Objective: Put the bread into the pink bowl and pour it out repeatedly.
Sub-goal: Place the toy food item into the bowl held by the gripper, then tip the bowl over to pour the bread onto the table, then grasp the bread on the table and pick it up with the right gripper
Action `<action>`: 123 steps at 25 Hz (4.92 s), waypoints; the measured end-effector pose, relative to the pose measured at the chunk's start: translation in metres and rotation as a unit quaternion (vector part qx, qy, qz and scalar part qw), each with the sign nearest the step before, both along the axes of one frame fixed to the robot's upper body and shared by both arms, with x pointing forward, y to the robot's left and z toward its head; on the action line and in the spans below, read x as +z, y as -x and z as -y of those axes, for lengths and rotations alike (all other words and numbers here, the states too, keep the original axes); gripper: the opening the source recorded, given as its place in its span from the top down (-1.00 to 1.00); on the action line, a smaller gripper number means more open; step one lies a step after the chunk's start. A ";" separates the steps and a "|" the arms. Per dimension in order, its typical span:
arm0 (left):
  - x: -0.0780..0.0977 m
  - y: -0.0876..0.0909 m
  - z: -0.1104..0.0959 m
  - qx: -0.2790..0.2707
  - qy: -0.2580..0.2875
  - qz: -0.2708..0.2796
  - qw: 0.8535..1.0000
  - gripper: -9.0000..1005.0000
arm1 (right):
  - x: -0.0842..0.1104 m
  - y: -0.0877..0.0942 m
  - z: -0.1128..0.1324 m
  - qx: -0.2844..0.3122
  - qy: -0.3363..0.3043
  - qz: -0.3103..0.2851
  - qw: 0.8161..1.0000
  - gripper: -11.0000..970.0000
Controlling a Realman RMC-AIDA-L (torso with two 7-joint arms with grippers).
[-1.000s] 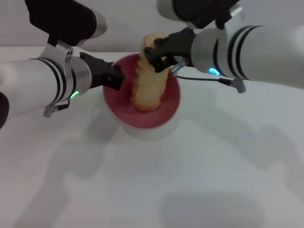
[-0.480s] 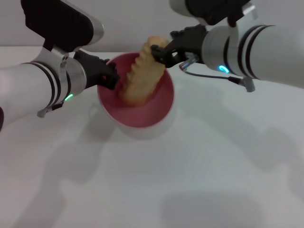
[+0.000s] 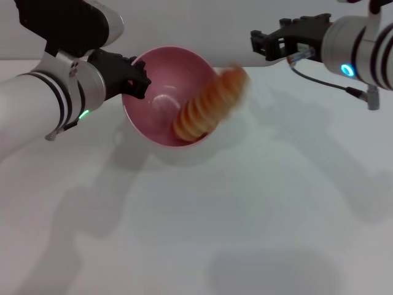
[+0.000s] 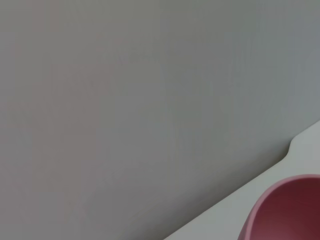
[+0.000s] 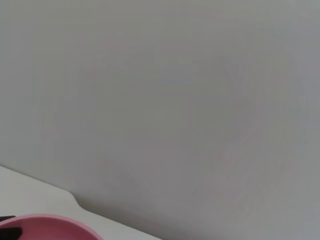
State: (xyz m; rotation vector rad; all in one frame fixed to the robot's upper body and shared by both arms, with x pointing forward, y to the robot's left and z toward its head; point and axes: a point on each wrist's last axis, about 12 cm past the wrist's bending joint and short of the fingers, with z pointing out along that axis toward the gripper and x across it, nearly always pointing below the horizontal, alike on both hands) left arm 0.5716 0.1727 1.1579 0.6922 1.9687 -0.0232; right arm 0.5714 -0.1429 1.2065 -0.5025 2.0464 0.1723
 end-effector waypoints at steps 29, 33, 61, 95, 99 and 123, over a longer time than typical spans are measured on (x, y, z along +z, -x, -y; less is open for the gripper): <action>-0.039 0.011 -0.003 -0.086 -0.083 0.181 0.976 0.89 | -0.054 0.010 0.098 -0.159 -0.010 -0.083 0.984 -0.09; -0.041 0.013 -0.003 -0.095 -0.098 0.191 0.972 0.88 | -0.055 0.010 0.098 -0.159 -0.009 -0.086 0.983 -0.09; -0.041 0.035 0.000 -0.125 -0.162 0.365 0.908 0.89 | -0.057 0.010 0.095 -0.154 -0.006 -0.093 0.984 -0.09; -0.060 0.040 0.000 -0.082 -0.098 0.425 0.896 0.89 | -0.058 0.008 0.091 -0.149 -0.003 -0.097 0.984 -0.09; -0.061 0.036 0.000 -0.082 -0.094 0.414 0.902 0.89 | -0.059 0.008 0.091 -0.149 -0.003 -0.098 0.984 -0.09; 0.007 -0.012 -0.029 -0.020 0.060 0.009 0.998 0.89 | -0.061 0.001 0.086 -0.142 0.005 -0.106 0.984 -0.09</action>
